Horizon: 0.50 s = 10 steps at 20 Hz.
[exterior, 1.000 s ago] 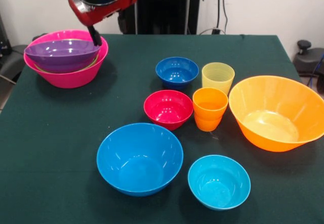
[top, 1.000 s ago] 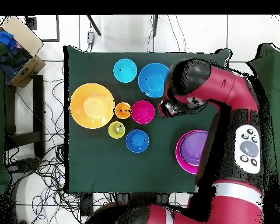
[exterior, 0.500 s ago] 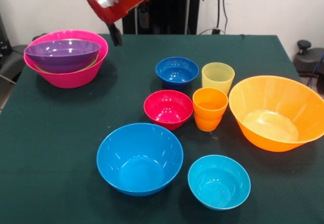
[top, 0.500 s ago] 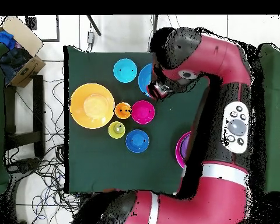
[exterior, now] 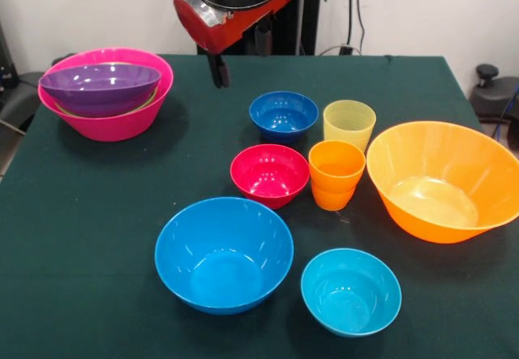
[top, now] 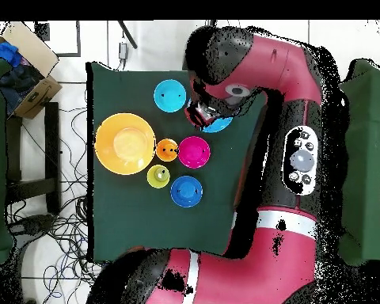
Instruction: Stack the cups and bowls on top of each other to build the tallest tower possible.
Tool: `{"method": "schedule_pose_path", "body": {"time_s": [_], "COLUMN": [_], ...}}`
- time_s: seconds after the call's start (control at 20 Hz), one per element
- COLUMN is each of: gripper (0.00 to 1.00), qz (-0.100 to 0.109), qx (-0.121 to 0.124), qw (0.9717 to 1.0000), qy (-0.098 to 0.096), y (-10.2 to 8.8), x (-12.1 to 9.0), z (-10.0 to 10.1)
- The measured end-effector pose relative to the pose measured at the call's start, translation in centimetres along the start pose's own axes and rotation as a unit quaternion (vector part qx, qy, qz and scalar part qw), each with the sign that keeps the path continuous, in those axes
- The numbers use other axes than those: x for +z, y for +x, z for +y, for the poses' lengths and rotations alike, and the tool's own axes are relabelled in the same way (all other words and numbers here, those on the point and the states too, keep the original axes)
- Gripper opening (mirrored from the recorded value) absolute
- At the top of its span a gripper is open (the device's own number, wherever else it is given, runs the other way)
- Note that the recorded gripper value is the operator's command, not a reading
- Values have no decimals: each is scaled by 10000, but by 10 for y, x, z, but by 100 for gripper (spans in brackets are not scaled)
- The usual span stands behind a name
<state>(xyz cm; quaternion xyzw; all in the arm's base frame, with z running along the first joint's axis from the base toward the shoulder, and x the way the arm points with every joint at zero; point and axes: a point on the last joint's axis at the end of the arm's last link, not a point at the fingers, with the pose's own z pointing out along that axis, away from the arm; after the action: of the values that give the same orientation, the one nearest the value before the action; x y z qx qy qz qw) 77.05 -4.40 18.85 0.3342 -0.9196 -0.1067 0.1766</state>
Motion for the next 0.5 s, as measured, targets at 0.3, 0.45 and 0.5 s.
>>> {"method": "schedule_pose_path", "body": {"time_s": [0.3, 0.45, 0.5], "gripper": [100, 100, 100], "qz": [106, 228, 260], "qx": [-8, -28, -46], "qw": [9996, 9980, 9969], "qy": [-279, -583, -742], "y": [2, 6, 8], "x": [-2, -10, -17], "z": [7, 17, 23]}}
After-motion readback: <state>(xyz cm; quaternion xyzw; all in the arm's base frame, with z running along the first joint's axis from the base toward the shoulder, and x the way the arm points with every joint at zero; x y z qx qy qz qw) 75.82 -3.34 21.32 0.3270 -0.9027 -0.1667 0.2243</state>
